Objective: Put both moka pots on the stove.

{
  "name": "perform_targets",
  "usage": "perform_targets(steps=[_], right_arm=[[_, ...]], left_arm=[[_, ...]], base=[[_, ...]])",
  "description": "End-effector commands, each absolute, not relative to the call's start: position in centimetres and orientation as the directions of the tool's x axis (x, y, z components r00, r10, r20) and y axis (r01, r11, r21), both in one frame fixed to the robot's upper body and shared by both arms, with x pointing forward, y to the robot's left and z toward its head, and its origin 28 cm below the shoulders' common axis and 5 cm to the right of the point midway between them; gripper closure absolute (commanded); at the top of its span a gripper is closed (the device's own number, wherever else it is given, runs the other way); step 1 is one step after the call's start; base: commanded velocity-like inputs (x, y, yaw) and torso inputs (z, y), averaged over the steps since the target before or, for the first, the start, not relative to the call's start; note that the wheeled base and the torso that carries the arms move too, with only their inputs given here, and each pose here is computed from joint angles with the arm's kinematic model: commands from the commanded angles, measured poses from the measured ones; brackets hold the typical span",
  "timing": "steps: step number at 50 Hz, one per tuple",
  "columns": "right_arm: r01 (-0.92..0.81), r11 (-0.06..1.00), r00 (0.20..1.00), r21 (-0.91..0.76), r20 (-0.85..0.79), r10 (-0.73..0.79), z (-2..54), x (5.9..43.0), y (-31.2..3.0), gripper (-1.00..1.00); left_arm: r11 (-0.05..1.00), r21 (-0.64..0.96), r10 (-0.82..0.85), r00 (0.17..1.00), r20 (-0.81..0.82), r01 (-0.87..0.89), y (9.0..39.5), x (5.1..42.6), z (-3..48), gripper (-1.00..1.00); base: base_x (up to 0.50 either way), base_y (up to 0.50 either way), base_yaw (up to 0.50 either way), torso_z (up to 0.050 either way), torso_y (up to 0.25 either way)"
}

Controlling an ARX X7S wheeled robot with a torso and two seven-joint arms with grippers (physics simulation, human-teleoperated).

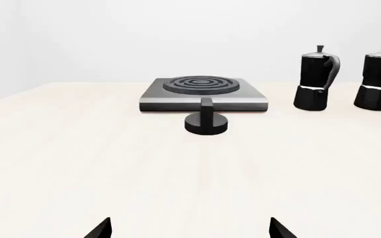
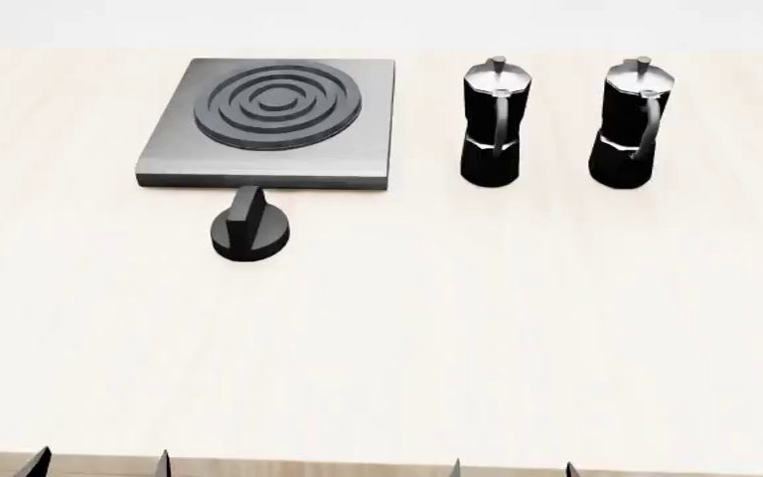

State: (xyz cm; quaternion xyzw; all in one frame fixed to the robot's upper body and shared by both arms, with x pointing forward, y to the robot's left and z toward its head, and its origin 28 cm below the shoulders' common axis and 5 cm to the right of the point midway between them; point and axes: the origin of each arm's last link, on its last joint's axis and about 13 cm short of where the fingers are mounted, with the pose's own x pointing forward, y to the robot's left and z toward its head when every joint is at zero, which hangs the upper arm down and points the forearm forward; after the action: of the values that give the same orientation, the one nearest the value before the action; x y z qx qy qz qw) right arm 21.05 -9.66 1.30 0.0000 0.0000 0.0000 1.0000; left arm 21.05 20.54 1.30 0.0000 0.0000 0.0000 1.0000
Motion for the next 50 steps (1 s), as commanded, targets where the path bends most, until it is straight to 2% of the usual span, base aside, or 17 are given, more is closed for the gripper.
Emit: perform_targets(steps=[1, 17, 34, 50], right_arm=[[0.0, 1.0, 1.0, -0.012, 0.002, 0.0, 1.3, 21.0, -9.6, -1.0], [0.015, 1.0, 0.999, -0.008, 0.043, -0.015, 2.4, 20.7, -9.9, -1.0], [-0.008, 1.0, 0.98, -0.014, 0.197, 0.011, 7.8, 17.4, -9.8, -1.0], [-0.001, 1.0, 0.961, -0.018, 0.277, 0.006, 9.6, 16.4, -9.7, -1.0]], left_arm=[[1.0, 0.0, -0.003, 1.0, 0.0, 0.003, 20.6, 21.1, 1.2, -1.0], [1.0, 0.007, 0.002, 0.999, 0.034, -0.002, 20.5, 20.7, 2.2, -1.0], [1.0, -0.019, -0.01, 0.974, 0.225, 0.014, 20.4, 17.6, 8.5, -1.0], [0.999, -0.022, -0.02, 0.954, 0.299, 0.028, 20.5, 16.3, 10.2, -1.0]], base=[[0.0, 0.0, 0.0, 0.0, 0.0], [0.0, 0.0, 0.0, 0.0, 0.0], [0.0, 0.0, 0.0, 0.0, 0.0], [0.0, 0.0, 0.0, 0.0, 0.0]])
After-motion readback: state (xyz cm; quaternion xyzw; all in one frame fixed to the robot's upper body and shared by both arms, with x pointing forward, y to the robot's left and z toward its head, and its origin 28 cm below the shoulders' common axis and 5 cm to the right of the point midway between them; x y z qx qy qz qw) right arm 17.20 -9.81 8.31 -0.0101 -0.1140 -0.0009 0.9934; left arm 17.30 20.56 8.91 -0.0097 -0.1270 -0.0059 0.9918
